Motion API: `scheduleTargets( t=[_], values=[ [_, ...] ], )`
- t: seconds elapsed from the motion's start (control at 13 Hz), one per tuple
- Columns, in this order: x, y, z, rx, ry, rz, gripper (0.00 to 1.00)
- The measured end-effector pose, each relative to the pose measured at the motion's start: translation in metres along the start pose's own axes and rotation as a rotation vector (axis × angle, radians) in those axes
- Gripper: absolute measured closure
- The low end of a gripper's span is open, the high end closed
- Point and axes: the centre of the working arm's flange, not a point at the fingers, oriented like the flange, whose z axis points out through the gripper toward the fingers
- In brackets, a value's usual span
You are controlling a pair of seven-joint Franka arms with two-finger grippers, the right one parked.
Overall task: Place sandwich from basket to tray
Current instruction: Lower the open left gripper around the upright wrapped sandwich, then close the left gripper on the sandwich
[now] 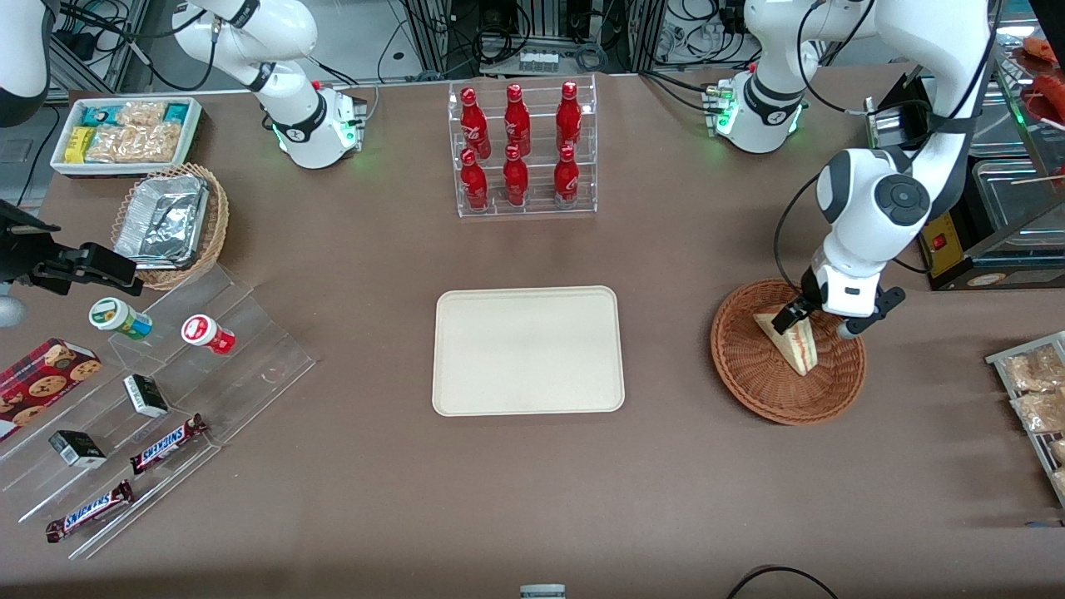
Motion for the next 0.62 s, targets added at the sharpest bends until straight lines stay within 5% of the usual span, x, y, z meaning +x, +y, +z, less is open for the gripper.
scheduleTargets(
  t=[0.31,0.62],
  values=[
    [-0.008,0.005,0.023,-0.001,-0.004,0.004,0.07],
    [-0.008,0.005,0.026,0.000,-0.005,0.004,0.55]
  ],
)
